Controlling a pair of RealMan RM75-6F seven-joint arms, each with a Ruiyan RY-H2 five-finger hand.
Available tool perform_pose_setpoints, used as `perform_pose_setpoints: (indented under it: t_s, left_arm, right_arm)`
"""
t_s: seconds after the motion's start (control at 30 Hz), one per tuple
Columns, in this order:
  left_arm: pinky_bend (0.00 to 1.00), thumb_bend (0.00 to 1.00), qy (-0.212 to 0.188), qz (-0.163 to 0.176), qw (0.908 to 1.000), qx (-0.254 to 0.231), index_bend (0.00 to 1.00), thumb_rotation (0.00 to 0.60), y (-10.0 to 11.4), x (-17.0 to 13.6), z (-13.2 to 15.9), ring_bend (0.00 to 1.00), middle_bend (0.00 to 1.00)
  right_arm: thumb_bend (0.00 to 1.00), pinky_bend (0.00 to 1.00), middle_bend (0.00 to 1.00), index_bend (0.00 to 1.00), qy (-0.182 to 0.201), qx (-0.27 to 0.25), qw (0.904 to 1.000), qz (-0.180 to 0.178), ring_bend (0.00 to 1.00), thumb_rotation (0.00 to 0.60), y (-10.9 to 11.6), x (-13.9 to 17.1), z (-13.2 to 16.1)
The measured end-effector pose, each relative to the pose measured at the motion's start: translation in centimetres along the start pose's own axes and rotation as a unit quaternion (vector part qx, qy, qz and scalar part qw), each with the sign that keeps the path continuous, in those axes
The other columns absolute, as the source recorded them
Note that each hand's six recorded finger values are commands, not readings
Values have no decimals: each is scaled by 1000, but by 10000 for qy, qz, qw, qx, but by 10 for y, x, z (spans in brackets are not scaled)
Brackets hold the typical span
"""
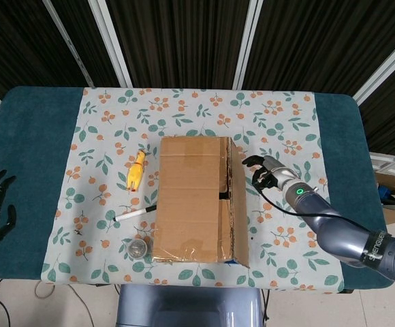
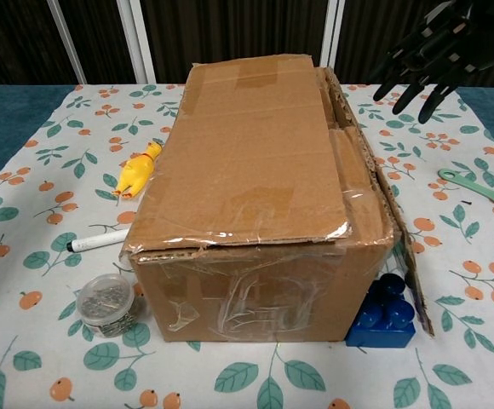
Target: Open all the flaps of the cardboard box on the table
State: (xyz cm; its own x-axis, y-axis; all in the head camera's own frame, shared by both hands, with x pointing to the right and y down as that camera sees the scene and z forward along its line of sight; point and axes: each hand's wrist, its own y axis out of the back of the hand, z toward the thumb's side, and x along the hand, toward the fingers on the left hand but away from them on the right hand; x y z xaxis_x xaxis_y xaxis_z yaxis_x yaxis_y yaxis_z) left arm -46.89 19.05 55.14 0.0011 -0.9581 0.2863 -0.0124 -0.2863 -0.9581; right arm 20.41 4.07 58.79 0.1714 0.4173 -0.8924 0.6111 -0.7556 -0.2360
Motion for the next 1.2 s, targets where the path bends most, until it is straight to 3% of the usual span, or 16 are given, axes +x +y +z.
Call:
perform_pose_setpoints:
  t_s: [0.6, 1.2]
  left_arm:
    - [118, 585, 113, 20, 9999, -101, 151, 600, 2, 2, -5, 99, 64]
    - [118, 585, 194, 95, 9995, -218, 149, 600, 6, 3, -9, 99, 61]
  right_arm:
    - [903, 426, 191, 217, 64, -263, 9988, 410, 323, 600, -25, -2, 21]
    - [901, 426, 207, 216, 224, -333, 9965, 727, 333, 600, -35, 3, 43]
